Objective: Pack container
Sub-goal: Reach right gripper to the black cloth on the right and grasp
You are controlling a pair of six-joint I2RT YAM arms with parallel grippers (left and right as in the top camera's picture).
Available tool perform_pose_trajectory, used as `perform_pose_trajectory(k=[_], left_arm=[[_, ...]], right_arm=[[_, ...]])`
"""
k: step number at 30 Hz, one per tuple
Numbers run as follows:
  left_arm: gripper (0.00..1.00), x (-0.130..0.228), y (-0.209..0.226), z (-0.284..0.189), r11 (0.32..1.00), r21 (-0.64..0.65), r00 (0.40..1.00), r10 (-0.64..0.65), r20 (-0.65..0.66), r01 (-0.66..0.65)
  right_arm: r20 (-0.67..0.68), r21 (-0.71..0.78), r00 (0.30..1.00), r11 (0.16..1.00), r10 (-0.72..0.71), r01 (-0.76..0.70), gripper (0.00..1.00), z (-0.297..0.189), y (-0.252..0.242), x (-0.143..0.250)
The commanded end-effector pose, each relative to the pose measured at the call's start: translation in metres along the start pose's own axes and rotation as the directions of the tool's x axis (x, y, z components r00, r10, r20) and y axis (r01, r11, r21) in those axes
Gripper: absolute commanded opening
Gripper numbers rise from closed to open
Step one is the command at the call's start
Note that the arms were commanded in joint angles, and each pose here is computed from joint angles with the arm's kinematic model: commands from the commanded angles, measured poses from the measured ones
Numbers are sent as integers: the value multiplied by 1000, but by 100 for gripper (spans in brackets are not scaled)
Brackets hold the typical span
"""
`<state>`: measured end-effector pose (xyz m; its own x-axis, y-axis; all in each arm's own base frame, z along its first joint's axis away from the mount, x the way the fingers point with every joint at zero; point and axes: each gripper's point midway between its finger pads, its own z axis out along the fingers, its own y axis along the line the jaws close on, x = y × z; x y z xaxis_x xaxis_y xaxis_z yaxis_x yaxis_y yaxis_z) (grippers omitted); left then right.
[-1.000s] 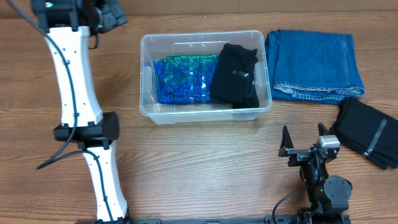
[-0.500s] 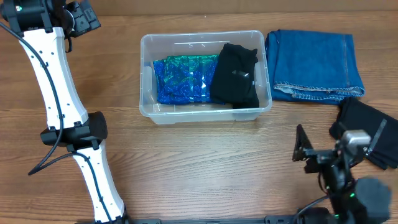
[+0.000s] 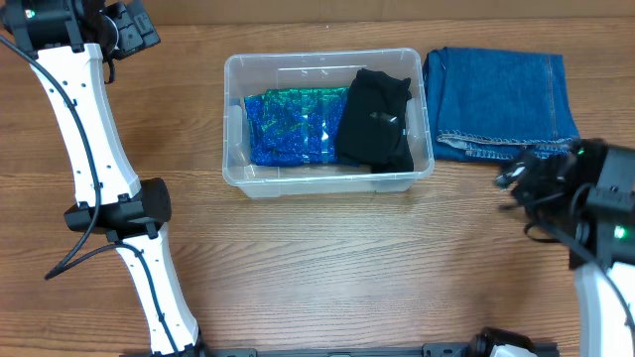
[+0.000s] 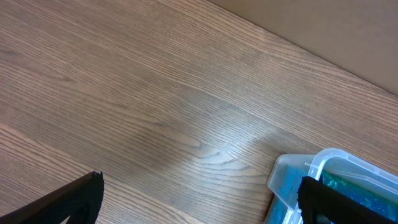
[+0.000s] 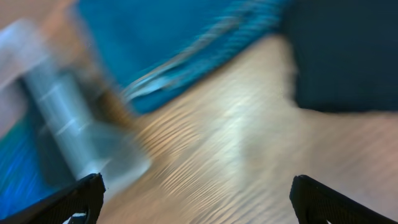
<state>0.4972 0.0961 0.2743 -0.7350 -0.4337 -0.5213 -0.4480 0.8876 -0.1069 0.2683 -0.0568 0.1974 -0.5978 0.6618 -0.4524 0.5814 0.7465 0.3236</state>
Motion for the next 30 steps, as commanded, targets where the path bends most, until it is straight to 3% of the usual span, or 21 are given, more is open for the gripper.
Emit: perform_pose_trajectory(k=[1,4,7,10,18,20,26,30], left_arm=[[100,-5,3,-20,1000,-2,999,15,42,-15],[100,-5,3,-20,1000,-3,999,15,42,-14],[100,-5,3,-20,1000,-3,999,15,42,-14],[100,-5,3,-20,1000,-2,999,15,42,-15],[100,-5,3,-20,1000,-2,999,15,42,-15],[100,-5,3,-20,1000,-2,999,15,42,-15],[100,-5,3,-20,1000,-2,999,15,42,-15],[100,-5,3,-20,1000,-2,999,15,42,-15]], right_arm=[[89,229,888,858,451,-459,100,18,-67,-17],[95,347,795,728,600,-591,100,45,-113,-11],[104,369,695,621,711,-691,100,69,-146,-7],[135,367,646,568,751,-737,100,87,-171,-4],[166,336,647,574,744,-747,100,131,-188,-12],[168,333,648,575,743,-747,95,137,-190,-14],[162,365,653,570,740,-736,40,154,-199,-8],[123,433,666,564,736,-703,32,169,-209,10]])
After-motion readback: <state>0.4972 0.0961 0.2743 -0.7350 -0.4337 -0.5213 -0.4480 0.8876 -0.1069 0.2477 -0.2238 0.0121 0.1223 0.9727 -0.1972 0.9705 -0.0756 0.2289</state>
